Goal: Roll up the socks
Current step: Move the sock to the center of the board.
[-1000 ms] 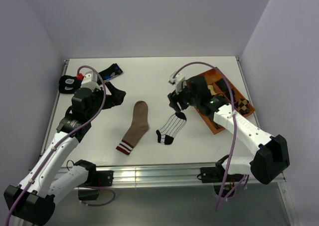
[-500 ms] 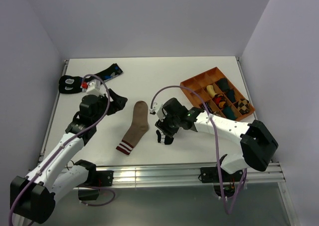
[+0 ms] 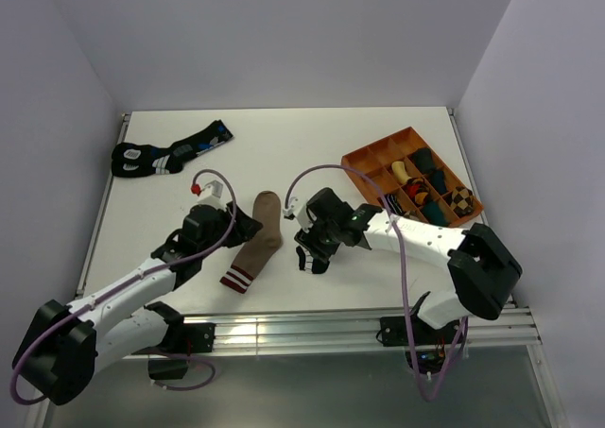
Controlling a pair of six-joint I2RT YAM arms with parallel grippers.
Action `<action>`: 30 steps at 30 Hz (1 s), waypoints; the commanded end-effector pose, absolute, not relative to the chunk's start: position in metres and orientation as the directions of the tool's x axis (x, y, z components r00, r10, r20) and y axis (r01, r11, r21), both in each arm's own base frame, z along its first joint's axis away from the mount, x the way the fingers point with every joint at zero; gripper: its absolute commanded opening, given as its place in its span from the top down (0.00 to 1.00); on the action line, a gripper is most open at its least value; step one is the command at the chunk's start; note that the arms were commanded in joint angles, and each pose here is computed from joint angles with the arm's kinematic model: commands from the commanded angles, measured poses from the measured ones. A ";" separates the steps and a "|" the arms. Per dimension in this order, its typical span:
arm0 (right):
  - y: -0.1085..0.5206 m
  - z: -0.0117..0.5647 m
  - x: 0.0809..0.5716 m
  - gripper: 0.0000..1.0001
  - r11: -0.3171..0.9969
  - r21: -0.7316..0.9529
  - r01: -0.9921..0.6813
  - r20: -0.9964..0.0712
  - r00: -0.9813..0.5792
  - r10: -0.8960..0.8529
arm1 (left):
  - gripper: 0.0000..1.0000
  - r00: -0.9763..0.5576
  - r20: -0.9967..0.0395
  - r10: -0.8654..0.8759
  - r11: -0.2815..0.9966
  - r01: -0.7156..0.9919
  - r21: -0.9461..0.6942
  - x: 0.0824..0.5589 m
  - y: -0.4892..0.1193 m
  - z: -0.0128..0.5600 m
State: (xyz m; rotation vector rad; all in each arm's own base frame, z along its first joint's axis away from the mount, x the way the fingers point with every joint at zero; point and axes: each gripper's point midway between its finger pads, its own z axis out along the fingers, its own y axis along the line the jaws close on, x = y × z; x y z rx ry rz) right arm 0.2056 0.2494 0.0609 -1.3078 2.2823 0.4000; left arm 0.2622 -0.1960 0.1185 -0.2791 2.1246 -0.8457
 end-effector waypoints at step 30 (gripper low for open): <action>0.276 0.034 0.220 0.49 0.478 0.046 -0.877 -0.485 -0.438 -0.757 | 0.65 -0.742 -0.481 -0.467 0.819 -0.156 -0.553 0.273 -0.185 0.020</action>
